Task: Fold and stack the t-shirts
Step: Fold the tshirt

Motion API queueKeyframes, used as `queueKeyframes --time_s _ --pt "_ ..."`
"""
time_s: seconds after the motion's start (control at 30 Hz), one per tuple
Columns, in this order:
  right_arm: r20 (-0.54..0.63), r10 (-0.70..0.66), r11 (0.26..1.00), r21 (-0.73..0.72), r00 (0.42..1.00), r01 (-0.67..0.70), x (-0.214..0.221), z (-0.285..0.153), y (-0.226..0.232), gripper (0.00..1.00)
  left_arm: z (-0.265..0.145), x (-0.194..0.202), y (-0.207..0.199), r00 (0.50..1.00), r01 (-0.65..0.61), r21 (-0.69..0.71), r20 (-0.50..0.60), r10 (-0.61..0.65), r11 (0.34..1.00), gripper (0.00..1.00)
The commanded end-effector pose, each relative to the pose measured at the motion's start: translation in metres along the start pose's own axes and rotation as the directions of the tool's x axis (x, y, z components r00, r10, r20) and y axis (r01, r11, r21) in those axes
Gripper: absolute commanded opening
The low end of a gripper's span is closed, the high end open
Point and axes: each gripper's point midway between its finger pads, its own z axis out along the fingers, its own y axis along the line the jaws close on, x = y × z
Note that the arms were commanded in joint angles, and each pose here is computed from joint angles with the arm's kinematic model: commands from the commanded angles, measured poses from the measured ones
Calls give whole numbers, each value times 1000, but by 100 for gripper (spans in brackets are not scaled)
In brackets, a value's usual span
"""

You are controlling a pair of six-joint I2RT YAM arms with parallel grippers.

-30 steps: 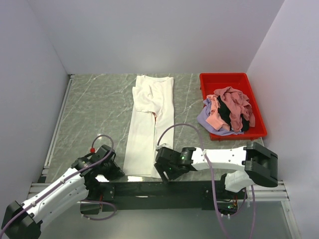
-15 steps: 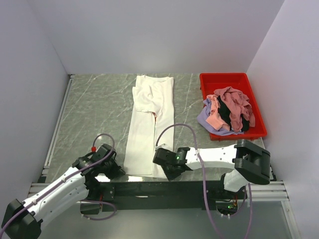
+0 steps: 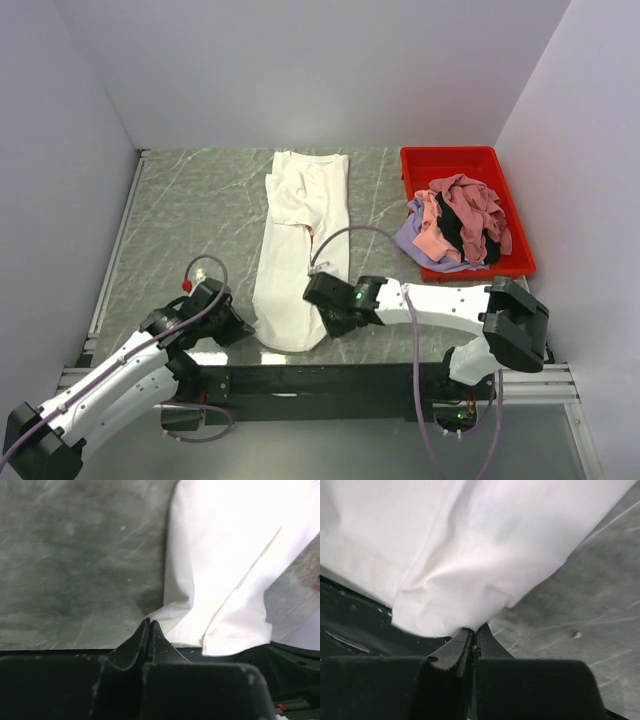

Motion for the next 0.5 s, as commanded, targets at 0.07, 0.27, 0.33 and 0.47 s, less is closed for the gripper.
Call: queueKeyframes --time_s 0.07,0.27,0.33,0.47 --pt "161 54 997 38 986 -61 -61 -27 -23 0 -13 -37 -54 987 -47 74 156 35 996 0" --pt "237 114 989 71 965 -134 -99 -42 -53 0 -16 -67 -96 961 -110 68 261 88 992 0" --pt "267 126 984 89 956 -154 -114 -50 -60 0 -18 -78 -102 948 -114 40 303 97 993 0" --pt "281 135 978 118 950 -174 -133 -51 -75 0 -22 -100 -134 926 -135 47 362 109 990 1"
